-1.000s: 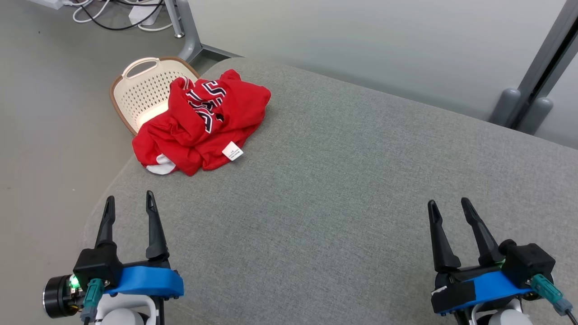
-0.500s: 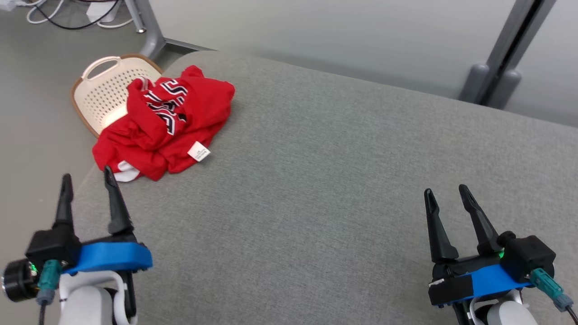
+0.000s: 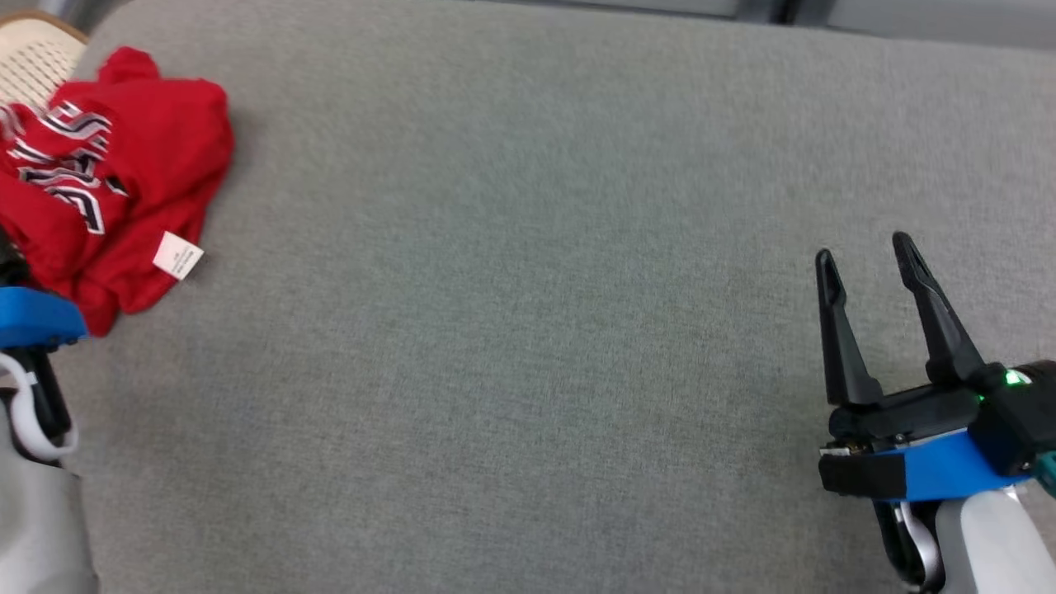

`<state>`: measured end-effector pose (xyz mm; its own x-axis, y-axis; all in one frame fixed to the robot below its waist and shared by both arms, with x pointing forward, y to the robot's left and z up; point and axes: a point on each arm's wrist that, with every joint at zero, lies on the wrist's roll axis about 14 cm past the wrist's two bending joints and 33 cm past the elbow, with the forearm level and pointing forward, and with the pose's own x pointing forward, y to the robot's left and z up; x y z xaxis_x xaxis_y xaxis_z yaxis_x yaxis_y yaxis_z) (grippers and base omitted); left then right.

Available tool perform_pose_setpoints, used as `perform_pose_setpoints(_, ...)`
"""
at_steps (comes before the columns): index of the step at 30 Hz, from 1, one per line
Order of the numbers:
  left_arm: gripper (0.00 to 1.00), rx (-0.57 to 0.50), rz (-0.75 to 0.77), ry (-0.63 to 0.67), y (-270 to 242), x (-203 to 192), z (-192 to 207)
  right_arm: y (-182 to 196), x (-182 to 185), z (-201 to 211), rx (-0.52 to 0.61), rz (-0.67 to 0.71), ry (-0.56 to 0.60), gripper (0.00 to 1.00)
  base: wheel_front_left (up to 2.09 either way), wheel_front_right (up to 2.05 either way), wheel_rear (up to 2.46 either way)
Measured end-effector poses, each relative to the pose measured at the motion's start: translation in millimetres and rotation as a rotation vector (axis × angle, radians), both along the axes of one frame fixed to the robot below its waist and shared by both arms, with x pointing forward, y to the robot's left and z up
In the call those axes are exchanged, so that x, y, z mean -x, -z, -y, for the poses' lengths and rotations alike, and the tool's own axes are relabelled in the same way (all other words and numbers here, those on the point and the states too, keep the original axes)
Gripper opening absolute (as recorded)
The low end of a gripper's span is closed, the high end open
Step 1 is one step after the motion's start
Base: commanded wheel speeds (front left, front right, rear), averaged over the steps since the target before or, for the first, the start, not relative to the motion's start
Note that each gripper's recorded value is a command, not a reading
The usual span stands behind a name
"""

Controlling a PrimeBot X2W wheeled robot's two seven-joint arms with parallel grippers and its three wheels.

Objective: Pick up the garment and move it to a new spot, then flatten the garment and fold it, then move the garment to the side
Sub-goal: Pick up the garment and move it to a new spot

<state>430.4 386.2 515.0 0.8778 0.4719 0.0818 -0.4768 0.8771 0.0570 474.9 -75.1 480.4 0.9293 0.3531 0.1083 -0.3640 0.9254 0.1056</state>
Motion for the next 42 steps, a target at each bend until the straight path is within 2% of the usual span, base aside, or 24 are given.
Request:
perform_pose_setpoints(4,1.0,0.001,-0.063,-0.018,20.0,-24.2,-21.4,4.8,-8.9,17.0,0.024,0.015,0.033,1.0,0.0,0.0,0.0)
perform_pose_setpoints(11,1.0,0.053,-0.222,-0.041,72.8,-41.3,-40.7,16.0,-17.8,36.1,0.058,0.017,0.066,1.0,0.0,0.0,0.0)
perform_pose_setpoints(18,1.0,0.188,-0.477,-0.054,130.3,-37.7,-44.9,23.6,-21.0,38.9,0.063,0.011,0.068,1.0,0.0,0.0,0.0)
perform_pose_setpoints(23,1.0,0.274,-0.565,-0.047,146.9,-37.8,-40.1,24.0,-21.3,39.1,0.064,0.012,0.068,1.0,0.0,0.0,0.0)
perform_pose_setpoints(24,0.93,0.296,-0.583,-0.044,149.8,-38.3,-37.7,23.8,-21.2,39.2,0.064,0.013,0.068,1.0,0.0,0.0,0.0)
perform_pose_setpoints(25,0.18,0.307,-0.588,-0.037,151.0,-39.8,-35.1,23.6,-21.2,39.1,0.064,0.013,0.068,1.0,0.0,0.0,0.0)
perform_pose_setpoints(26,0.0,0.306,-0.58,-0.03,149.3,-42.3,-32.9,23.0,-21.3,39.1,0.064,0.014,0.068,1.0,0.0,0.0,0.0)
perform_pose_setpoints(34,0.0,0.208,-0.464,0.036,115.1,-56.8,-25.9,3.8,-15.5,33.9,0.044,0.047,0.065,1.0,0.0,0.0,0.0)
perform_pose_setpoints(42,0.0,0.032,-0.217,0.161,18.9,-99.1,-11.4,-21.5,-3.6,32.3,0.001,0.078,0.081,1.0,0.0,0.0,0.0)
